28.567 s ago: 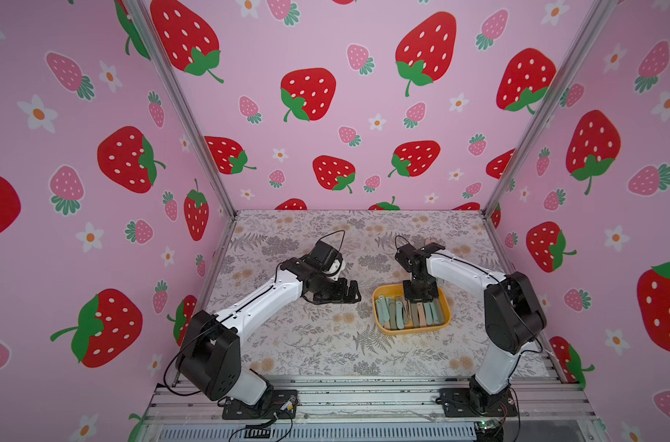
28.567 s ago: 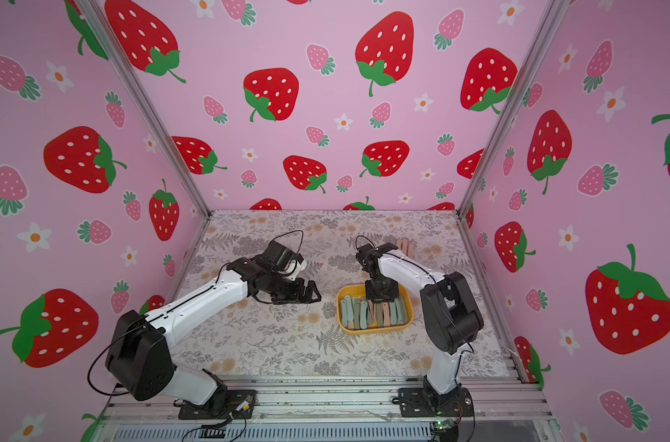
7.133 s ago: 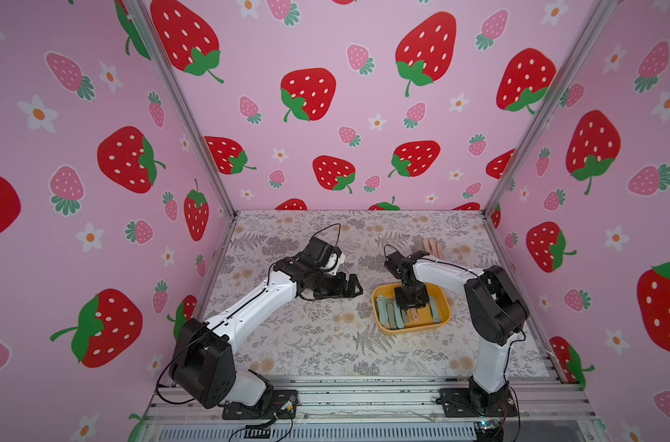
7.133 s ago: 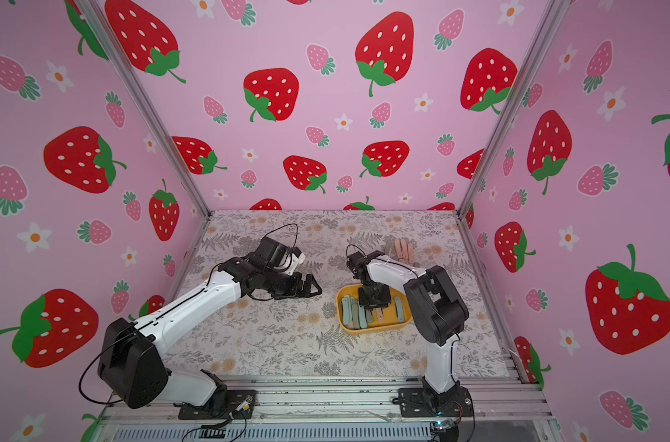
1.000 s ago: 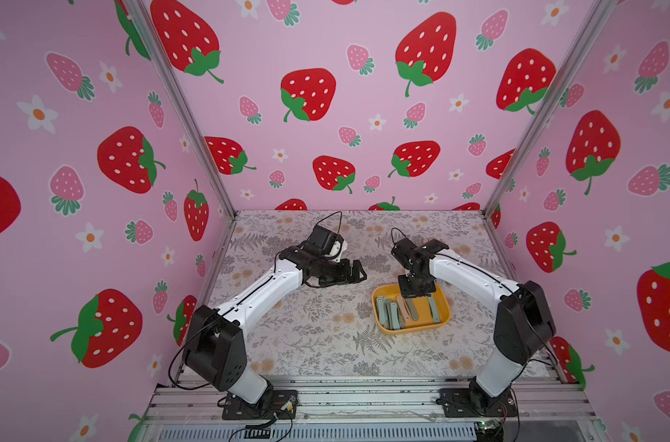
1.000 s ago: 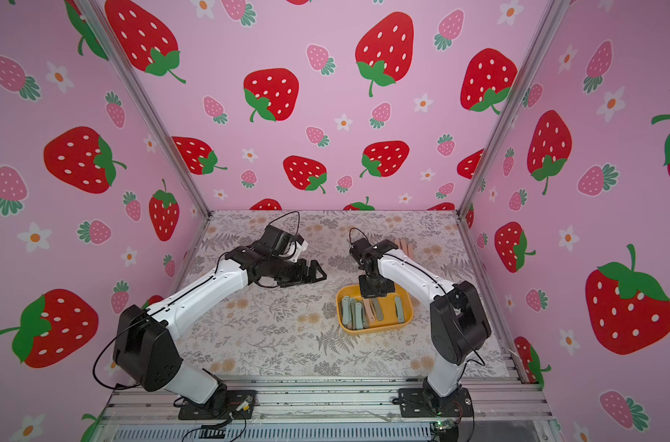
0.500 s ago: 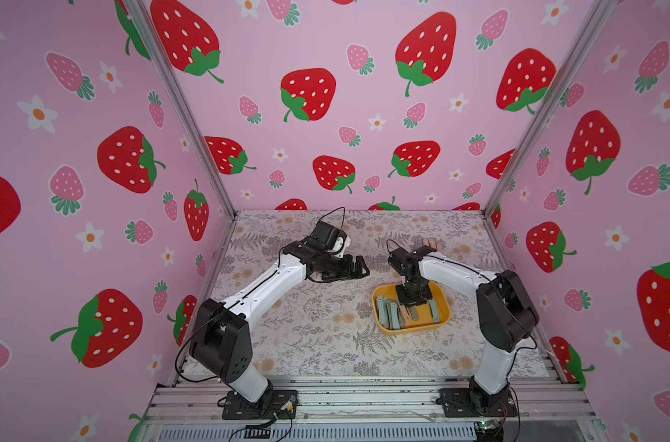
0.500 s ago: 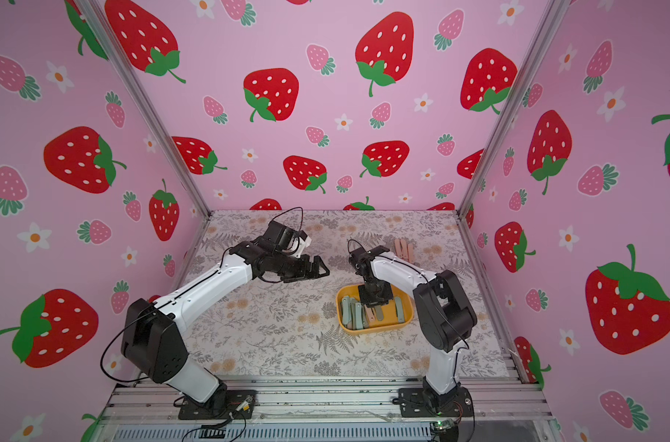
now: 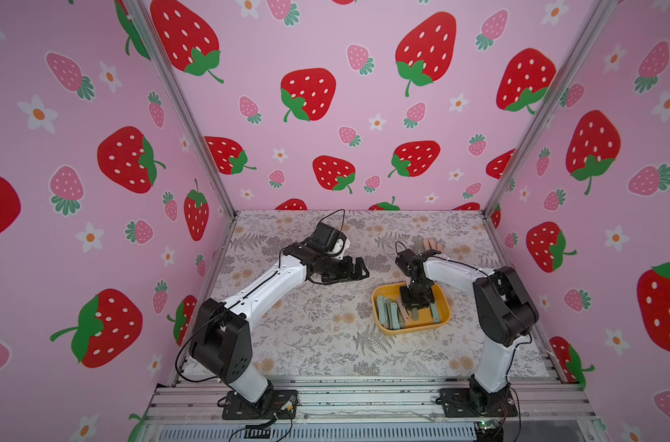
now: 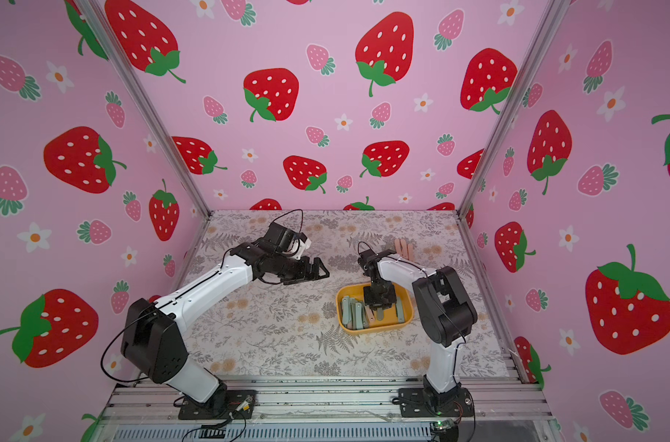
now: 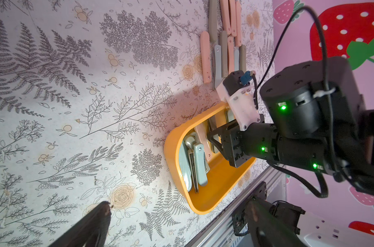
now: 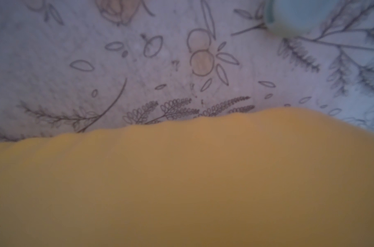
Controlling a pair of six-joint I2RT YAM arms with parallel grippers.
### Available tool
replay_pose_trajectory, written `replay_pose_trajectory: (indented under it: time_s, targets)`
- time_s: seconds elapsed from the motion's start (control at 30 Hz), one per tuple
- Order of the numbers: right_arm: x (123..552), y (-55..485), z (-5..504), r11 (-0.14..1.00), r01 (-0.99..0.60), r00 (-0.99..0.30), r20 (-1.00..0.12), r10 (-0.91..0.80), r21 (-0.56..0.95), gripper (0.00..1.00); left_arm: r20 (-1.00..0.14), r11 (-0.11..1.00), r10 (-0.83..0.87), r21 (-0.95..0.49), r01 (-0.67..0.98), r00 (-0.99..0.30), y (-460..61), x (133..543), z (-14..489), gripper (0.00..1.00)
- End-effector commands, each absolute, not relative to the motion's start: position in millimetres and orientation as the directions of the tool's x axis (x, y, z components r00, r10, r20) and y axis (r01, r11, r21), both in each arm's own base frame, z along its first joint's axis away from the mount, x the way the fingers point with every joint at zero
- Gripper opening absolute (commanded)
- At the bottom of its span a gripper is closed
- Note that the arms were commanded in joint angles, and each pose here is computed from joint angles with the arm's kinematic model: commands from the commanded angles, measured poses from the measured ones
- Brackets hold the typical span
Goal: Take the fruit knife out of the storage box
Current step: Pick up the fruit knife from the storage box, then place the fruit knife at the center of the board.
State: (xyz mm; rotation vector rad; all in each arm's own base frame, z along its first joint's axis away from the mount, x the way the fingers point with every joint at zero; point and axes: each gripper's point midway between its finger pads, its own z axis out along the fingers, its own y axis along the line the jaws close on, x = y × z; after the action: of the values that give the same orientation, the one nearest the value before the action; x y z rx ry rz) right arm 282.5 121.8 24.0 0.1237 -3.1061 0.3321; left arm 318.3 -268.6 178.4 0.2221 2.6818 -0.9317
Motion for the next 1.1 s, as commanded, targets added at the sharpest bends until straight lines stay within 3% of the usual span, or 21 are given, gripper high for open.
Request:
replay_pose_trajectory:
  time_s: [0.0,0.33,0.67,1.07]
  targets:
    - [264,112,-12,0.971,-0.094,-0.99,0.121,-0.069,-0.218,0.31,-0.326,0.772,0.052,-0.587,0.245,-0.944,-271,314,180,0.99]
    - [273,103,9,0.959,-0.094,-0.995,0.068,-0.079,-0.267,0.14,-0.33,0.768,0.051,-0.59,0.248,-0.943,-280,319,182,0.99]
    - [282,97,79,0.964,-0.041,-0.994,-0.084,-0.065,-0.264,0.13,-0.349,0.76,0.097,-0.579,0.296,-0.932,-297,318,191,0.99]
    - [270,63,128,0.961,0.053,-0.985,-0.172,0.006,-0.271,0.14,-0.357,0.72,0.179,-0.587,0.37,-0.917,-341,322,199,0.99]
